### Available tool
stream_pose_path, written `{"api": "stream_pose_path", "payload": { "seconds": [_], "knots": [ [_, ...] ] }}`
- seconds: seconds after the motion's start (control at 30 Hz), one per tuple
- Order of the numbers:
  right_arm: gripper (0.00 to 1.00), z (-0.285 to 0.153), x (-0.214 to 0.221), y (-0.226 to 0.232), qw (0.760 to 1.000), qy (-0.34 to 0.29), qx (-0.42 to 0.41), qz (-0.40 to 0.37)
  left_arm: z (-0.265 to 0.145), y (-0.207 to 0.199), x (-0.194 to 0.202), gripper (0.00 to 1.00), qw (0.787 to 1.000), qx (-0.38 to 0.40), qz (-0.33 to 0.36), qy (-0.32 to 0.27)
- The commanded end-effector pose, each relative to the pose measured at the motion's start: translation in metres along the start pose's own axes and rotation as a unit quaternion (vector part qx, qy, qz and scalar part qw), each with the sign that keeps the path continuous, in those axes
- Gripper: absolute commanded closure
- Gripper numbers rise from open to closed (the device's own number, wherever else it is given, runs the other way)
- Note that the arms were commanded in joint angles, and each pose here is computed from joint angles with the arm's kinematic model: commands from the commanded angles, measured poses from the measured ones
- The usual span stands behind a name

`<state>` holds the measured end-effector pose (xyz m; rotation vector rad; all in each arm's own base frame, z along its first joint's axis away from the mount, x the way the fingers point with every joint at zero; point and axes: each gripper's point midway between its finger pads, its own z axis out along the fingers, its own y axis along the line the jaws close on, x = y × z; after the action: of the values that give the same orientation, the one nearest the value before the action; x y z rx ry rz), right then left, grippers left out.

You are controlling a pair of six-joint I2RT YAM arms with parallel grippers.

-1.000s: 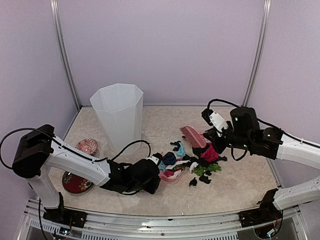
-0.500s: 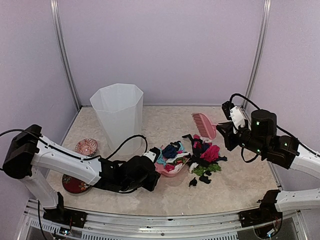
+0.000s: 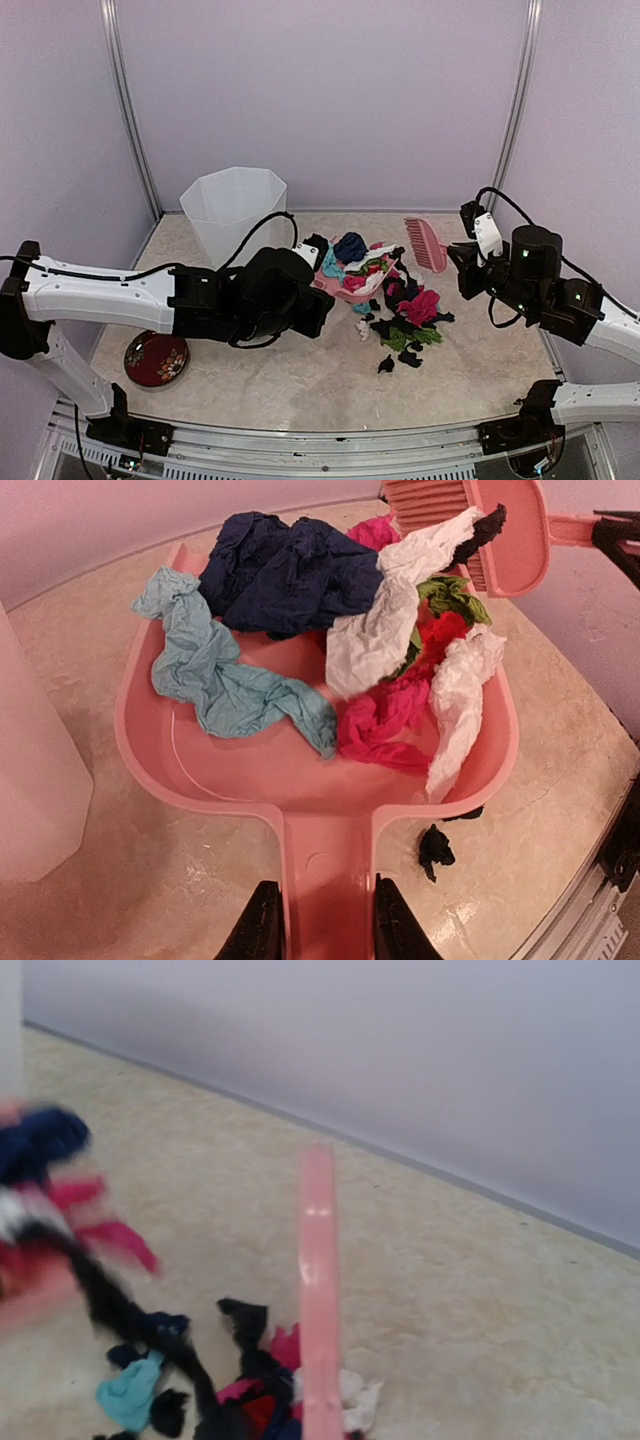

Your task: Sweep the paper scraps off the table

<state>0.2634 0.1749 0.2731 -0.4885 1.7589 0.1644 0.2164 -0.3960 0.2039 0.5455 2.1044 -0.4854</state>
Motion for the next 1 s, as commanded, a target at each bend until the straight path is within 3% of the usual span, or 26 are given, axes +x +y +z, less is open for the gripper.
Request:
{"api": "stream_pose_path", "payload": {
  "seconds": [0.0,0.47,0.73,0.97],
  "knots": [
    [1.00,-0.010,-0.014,-0.017,0.998,-0.033,0.043,0.022,-0.025,0.018,-0.038,1.00,1.000,-0.019,0.000,-0.009],
    [1.00,-0.001,0.001,-0.013,0.999,-0.018,0.039,0.013,-0.101,0.077,-0.124,1.00,0.994,-0.088,-0.028,-0.058],
    [1.00,0.005,0.000,-0.007,0.999,-0.019,0.028,0.002,-0.142,0.132,-0.136,1.00,0.979,-0.188,-0.036,-0.073],
    [1.00,0.008,0.002,-0.006,1.000,-0.018,0.024,-0.002,-0.166,0.185,-0.128,1.00,0.953,-0.295,-0.031,-0.055]
  ]
}}
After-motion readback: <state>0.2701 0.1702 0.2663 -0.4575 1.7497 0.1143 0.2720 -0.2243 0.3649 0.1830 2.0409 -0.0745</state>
